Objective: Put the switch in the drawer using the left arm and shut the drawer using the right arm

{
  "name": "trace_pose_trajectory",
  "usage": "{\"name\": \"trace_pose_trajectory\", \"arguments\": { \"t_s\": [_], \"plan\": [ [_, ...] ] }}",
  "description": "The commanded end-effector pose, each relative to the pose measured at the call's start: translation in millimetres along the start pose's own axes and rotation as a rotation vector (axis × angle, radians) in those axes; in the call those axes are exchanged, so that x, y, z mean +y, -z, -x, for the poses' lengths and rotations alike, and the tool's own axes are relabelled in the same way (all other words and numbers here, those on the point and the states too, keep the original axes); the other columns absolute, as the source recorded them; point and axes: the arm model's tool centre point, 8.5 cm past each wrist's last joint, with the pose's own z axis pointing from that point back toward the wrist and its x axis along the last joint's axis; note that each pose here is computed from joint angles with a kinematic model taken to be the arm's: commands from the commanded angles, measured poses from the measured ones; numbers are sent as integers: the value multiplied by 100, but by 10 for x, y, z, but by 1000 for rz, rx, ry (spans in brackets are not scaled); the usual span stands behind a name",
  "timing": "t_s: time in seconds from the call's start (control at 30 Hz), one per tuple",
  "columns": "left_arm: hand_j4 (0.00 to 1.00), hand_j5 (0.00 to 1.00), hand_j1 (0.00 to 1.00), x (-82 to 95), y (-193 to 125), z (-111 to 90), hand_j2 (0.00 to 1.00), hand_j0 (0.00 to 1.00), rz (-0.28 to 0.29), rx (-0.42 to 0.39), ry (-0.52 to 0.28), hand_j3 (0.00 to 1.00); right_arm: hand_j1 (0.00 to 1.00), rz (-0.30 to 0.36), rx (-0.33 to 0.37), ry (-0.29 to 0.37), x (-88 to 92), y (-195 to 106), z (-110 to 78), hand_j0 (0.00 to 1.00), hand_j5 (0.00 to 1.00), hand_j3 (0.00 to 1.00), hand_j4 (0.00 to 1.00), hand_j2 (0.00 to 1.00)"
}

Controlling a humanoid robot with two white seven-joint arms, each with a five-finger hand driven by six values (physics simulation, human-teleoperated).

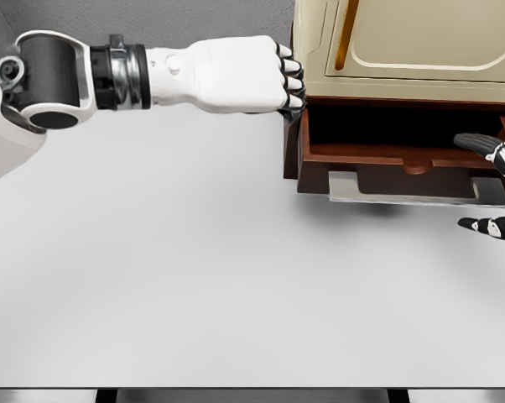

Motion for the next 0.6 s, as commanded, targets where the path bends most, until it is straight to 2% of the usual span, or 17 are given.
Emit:
{"name": "trace_pose_trajectory", "arguments": {
  "t_s": [0.0, 0.57],
  "plan": [
    [46, 46, 46, 21, 51, -21, 46, 46, -11, -10, -3, 46, 100, 4, 0, 5, -8, 0, -1, 100, 100, 100, 100, 100],
    [46, 46, 46, 366, 418, -108, 46, 46, -61, -86, 57, 46, 100, 4, 0, 7, -5, -3, 0, 100, 100, 100, 100, 100]
  ]
}}
